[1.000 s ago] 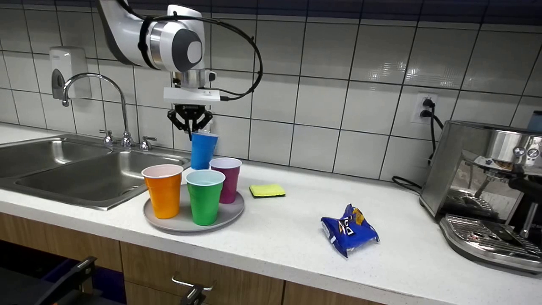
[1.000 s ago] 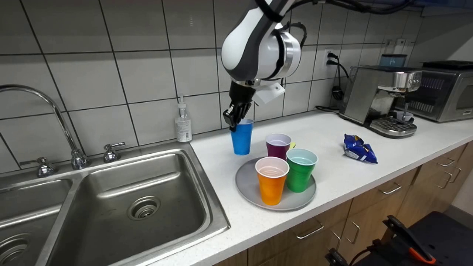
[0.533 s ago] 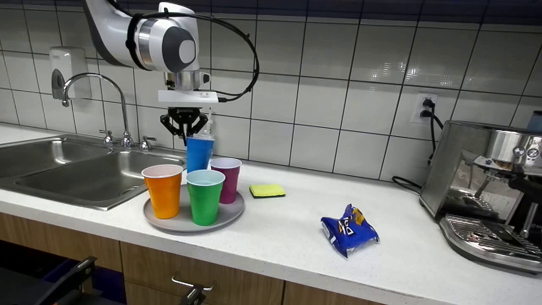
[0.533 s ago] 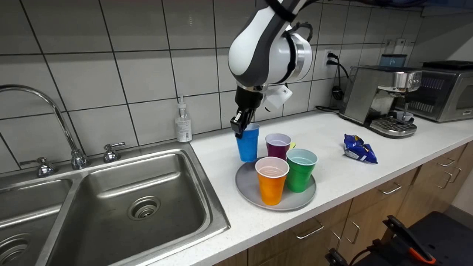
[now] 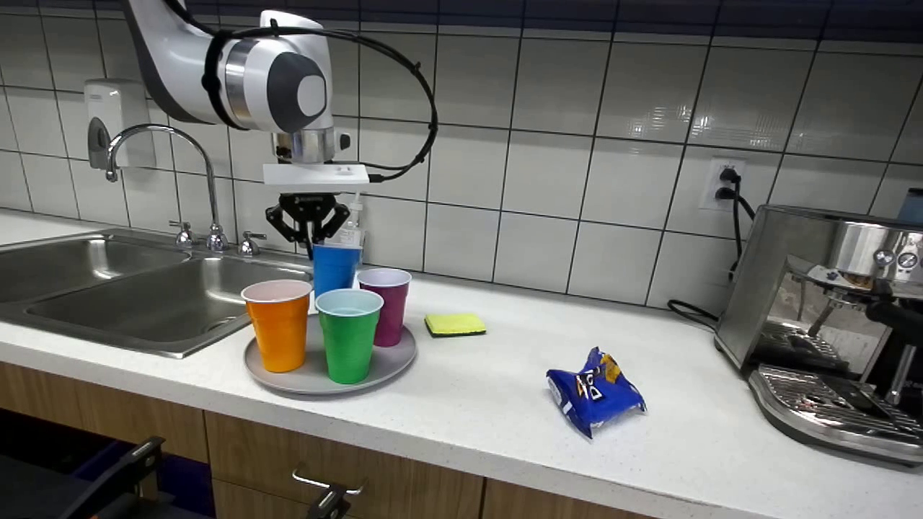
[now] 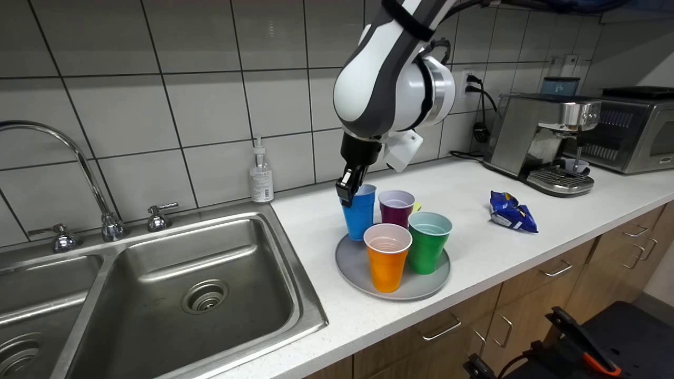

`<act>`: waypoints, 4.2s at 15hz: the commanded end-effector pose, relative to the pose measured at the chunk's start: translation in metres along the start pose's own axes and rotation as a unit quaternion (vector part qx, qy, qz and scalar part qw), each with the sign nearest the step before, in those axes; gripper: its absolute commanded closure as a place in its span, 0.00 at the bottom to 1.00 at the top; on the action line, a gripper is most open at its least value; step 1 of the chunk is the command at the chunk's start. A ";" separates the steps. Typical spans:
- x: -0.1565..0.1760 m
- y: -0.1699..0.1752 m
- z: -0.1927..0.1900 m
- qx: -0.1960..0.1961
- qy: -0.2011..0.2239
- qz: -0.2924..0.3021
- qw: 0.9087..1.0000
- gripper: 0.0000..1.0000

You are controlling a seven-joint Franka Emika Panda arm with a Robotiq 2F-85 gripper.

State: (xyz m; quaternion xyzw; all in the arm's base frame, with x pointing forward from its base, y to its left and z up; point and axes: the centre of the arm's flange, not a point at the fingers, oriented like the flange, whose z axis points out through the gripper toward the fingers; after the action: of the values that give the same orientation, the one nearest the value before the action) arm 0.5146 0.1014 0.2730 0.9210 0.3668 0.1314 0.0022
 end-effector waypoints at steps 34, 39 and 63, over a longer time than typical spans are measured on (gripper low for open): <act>-0.021 -0.032 0.027 -0.034 0.013 -0.013 0.999 0.99; -0.023 -0.033 0.032 -0.042 0.012 -0.020 0.999 0.99; -0.006 -0.031 -0.007 -0.027 0.045 0.014 0.999 0.00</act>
State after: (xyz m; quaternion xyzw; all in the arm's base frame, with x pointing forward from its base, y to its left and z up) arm 0.4884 0.1254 0.2483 0.9166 0.3642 0.1637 0.0184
